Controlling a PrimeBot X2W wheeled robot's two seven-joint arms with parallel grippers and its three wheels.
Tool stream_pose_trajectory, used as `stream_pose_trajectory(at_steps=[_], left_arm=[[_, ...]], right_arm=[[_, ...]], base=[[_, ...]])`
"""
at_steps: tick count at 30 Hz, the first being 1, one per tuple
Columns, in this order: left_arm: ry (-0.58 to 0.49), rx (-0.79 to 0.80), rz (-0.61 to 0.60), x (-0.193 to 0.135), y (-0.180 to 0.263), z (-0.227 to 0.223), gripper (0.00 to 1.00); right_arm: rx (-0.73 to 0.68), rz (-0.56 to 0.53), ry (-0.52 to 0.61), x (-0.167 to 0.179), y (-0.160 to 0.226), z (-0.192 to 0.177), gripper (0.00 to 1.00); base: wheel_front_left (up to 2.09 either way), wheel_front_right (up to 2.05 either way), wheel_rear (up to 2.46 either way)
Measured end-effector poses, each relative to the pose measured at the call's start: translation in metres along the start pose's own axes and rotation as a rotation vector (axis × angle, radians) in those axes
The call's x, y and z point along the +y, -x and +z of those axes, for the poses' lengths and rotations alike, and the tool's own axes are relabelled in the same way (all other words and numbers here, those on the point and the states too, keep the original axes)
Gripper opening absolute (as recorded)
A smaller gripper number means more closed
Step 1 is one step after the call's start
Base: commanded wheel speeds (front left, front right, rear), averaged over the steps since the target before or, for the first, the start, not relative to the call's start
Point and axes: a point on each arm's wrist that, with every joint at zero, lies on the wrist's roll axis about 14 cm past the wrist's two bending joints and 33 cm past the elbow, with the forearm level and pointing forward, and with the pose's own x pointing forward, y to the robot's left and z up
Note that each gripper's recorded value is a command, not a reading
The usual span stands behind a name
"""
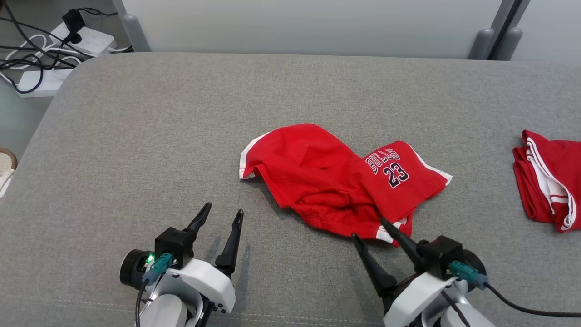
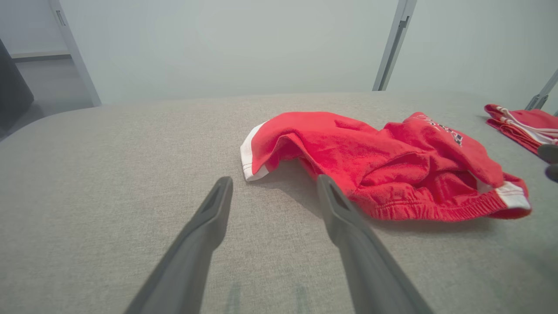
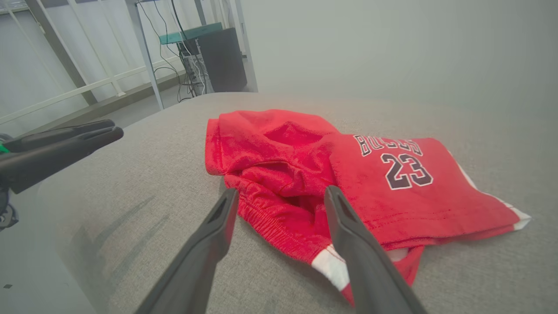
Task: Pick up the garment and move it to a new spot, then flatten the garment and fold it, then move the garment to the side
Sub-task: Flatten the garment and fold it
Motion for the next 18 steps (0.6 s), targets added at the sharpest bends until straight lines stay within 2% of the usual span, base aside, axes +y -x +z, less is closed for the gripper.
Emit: stream_pose_trajectory(at_steps=[3, 6, 18], left_arm=[[0.001, -0.002, 0.016, 0.005, 0.001, 0.0, 1.0], [0.0, -0.003, 0.018, 0.005, 0.0, 0.0, 1.0], [0.006, 0.016, 0.003, 0.0, -0.007, -0.008, 1.0]], right_arm=[[0.062, 0.045, -0.045, 0.016, 0.004, -0.018, 1.0], [0.109, 0.044, -0.095, 0.019, 0.011, -0.033, 1.0], [0.132, -0.108, -0.332, -0.014, 0.019, -0.053, 1.0]], base=[[0.0, 0.0, 0.0], [0.0, 0.0, 0.0], [0.0, 0.0, 0.0]])
